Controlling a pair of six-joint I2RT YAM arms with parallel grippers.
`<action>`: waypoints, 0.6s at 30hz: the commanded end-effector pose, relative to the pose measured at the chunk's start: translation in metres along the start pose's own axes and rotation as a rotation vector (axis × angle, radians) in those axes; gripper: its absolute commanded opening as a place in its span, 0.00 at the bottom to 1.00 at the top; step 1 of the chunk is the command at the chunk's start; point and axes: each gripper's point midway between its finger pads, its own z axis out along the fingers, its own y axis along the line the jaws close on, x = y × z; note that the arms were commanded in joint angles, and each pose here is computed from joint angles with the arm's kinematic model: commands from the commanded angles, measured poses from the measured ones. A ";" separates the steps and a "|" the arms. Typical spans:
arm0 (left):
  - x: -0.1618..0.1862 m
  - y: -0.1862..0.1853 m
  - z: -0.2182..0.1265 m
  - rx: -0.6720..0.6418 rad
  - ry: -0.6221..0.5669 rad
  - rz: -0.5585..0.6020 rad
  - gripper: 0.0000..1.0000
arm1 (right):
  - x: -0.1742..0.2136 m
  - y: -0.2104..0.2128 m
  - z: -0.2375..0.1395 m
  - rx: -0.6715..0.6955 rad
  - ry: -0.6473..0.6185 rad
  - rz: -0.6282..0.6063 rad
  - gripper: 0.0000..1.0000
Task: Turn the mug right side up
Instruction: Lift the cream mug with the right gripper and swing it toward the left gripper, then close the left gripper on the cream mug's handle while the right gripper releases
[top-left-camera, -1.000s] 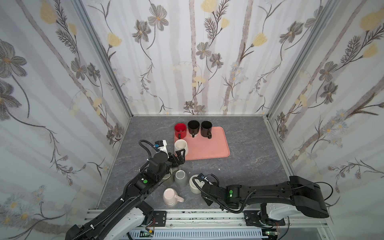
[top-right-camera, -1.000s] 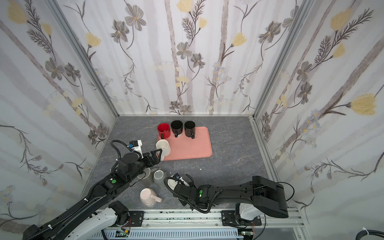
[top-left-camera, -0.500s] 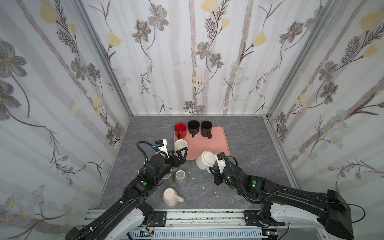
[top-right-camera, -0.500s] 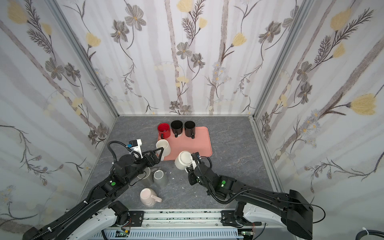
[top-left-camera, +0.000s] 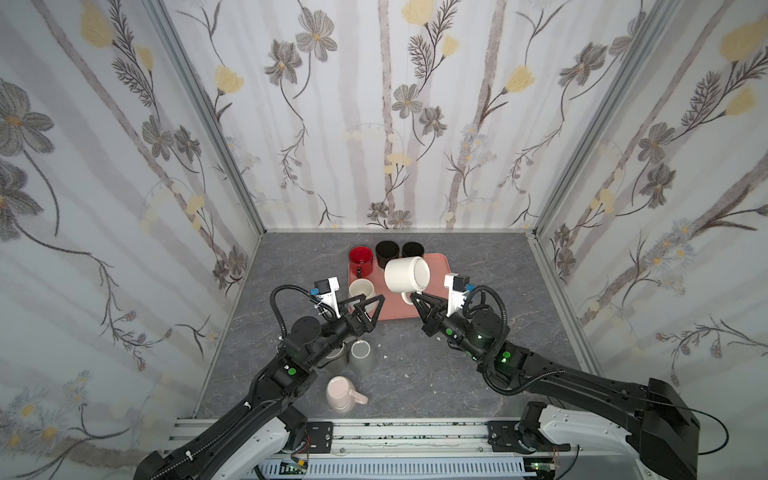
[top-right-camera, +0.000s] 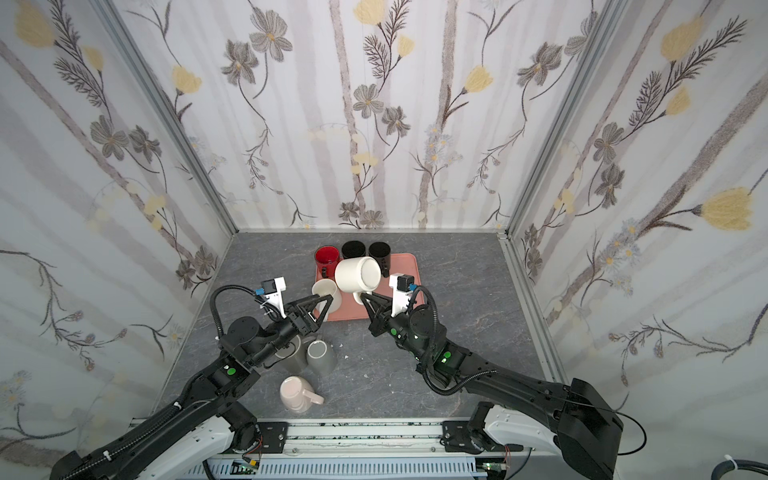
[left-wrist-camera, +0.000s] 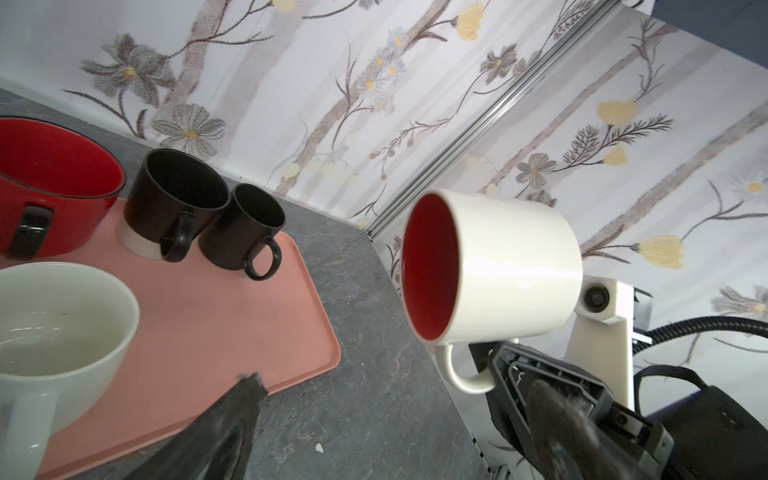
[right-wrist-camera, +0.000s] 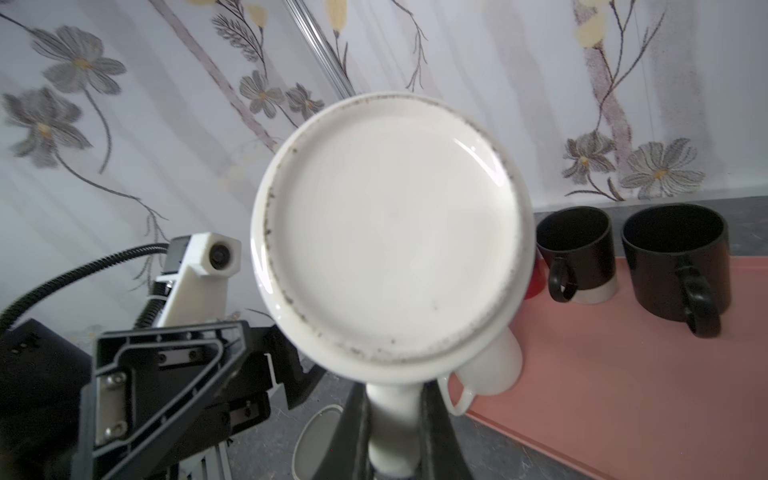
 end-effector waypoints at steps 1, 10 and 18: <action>-0.016 -0.037 -0.008 0.195 -0.076 -0.006 0.99 | -0.053 0.045 -0.008 -0.226 -0.205 0.087 0.00; -0.026 -0.076 -0.022 0.418 -0.135 -0.009 0.69 | -0.049 0.080 -0.006 -0.431 -0.163 0.158 0.00; -0.028 -0.083 -0.021 0.436 -0.143 0.004 0.53 | -0.042 0.094 -0.001 -0.513 -0.127 0.214 0.00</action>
